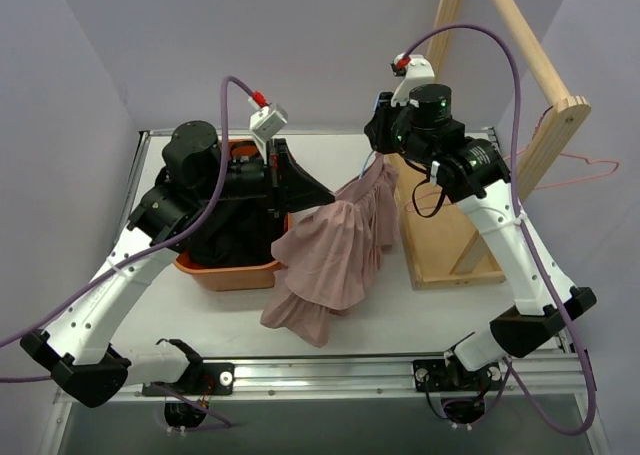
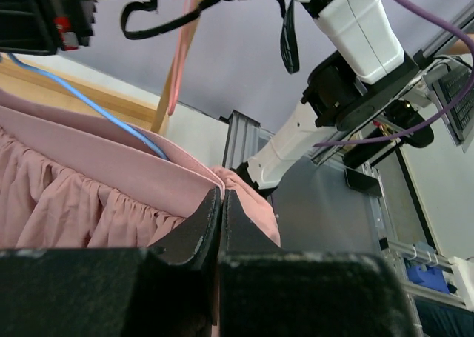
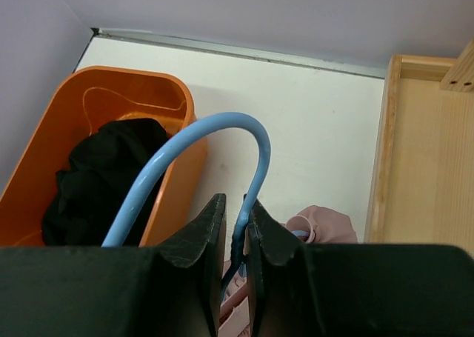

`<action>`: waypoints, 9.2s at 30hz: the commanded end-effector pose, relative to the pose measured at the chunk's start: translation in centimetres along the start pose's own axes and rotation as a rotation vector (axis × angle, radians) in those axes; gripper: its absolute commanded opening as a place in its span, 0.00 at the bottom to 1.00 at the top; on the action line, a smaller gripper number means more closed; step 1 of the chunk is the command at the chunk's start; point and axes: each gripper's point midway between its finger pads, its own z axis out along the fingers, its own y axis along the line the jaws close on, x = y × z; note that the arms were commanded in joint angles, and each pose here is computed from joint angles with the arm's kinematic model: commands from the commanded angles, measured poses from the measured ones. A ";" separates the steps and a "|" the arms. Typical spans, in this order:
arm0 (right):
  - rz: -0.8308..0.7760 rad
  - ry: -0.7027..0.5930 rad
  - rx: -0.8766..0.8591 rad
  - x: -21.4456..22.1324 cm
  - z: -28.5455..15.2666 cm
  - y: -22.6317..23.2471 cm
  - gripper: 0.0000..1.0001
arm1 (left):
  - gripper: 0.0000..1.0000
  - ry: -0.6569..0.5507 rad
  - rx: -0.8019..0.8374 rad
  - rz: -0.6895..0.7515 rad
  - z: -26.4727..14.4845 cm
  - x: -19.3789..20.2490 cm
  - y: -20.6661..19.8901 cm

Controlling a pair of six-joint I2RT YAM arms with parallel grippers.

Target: Remove the skirt from the hanger

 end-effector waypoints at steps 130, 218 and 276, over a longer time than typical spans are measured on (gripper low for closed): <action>0.331 -0.407 -0.286 -14.1 -18.1 5.1 0.00 | 0.02 -0.306 -0.320 0.278 -7.6 -18.0 8.0; 0.203 -0.292 -0.145 -9.4 -17.5 2.2 0.00 | 0.02 0.525 -1.352 -0.488 -20.2 24.1 36.5; -0.013 -0.024 0.470 2.6 -2.9 -3.3 0.00 | 0.83 0.086 -0.519 -0.017 -3.4 1.4 -2.7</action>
